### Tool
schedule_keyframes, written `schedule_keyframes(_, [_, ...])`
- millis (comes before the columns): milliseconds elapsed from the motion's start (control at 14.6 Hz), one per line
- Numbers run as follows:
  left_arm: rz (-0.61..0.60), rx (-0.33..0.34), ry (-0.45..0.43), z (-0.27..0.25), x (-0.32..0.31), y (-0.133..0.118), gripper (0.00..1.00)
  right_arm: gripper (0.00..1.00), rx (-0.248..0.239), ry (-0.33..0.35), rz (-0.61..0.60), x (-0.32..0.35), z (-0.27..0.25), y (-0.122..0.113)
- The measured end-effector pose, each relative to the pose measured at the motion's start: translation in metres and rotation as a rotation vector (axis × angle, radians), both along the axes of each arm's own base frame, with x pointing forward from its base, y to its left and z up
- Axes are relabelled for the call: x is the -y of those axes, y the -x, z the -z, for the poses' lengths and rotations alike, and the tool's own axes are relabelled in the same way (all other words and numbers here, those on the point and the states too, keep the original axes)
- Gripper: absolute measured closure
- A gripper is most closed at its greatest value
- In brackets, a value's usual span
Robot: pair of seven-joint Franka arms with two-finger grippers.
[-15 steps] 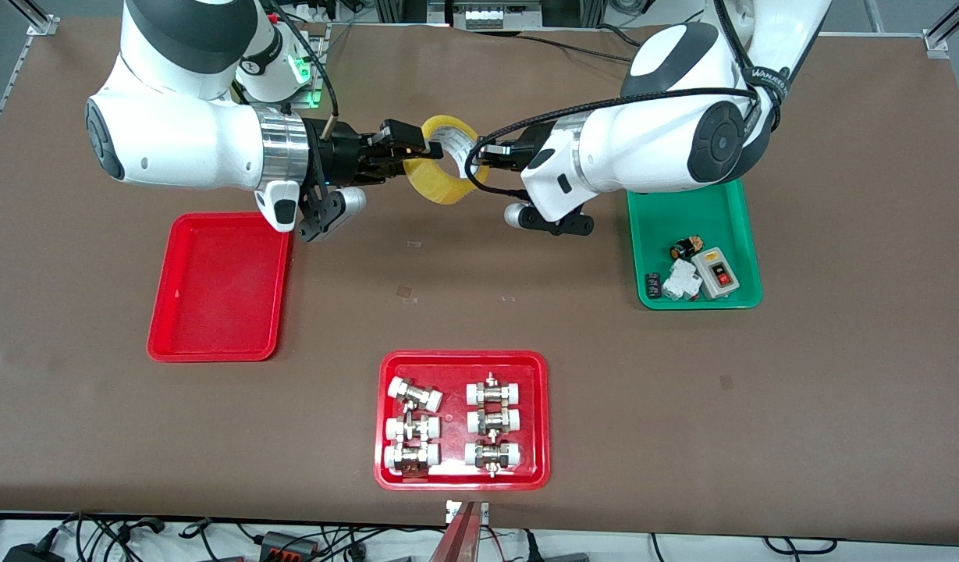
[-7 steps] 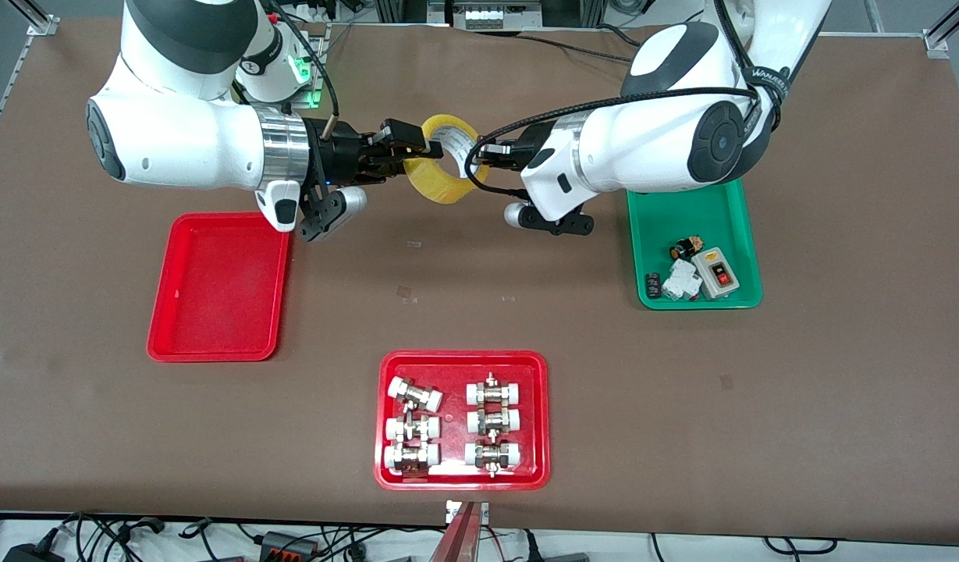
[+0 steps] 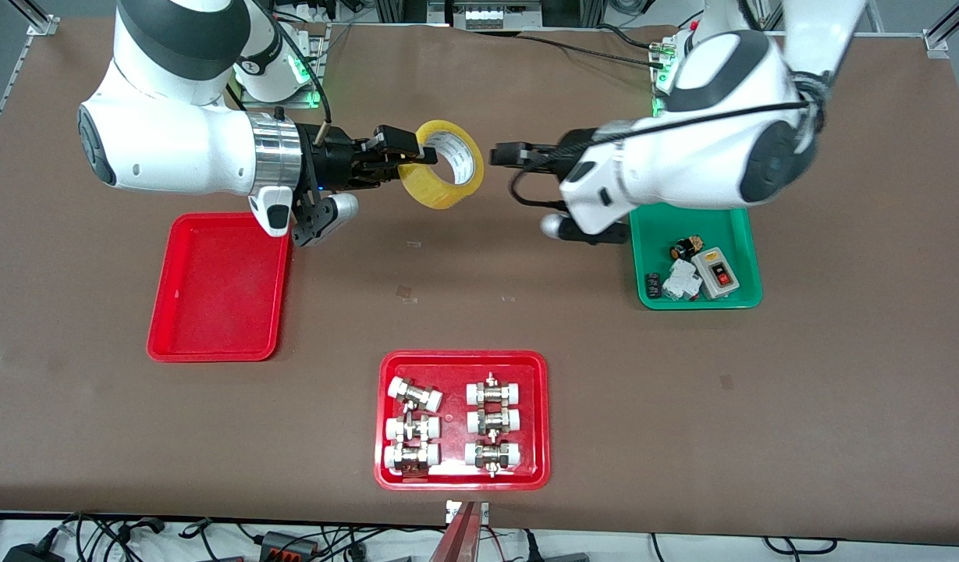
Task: Left arm passes tape to right arm into tray
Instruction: 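Lower the tape into the red tray while the left gripper withdraws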
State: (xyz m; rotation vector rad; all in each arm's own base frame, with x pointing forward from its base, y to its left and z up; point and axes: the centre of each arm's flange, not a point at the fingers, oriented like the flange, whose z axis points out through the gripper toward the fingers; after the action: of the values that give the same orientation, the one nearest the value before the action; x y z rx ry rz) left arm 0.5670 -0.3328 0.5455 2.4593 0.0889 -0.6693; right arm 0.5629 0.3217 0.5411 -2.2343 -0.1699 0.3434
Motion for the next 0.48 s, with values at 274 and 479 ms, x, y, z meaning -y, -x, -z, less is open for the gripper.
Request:
schedule_keyframes(274, [0.112,0.026,-0.222,-0.007,-0.110,-0.006,0.00,0.47,-0.018,0.036,0.024,0.044,0.028,-0.025])
schedule_keyframes(479, [0.244,0.149,-0.322,-0.013,-0.171,-0.014,0.00,0.47,-0.044,0.074,0.052,0.130,0.081,-0.061])
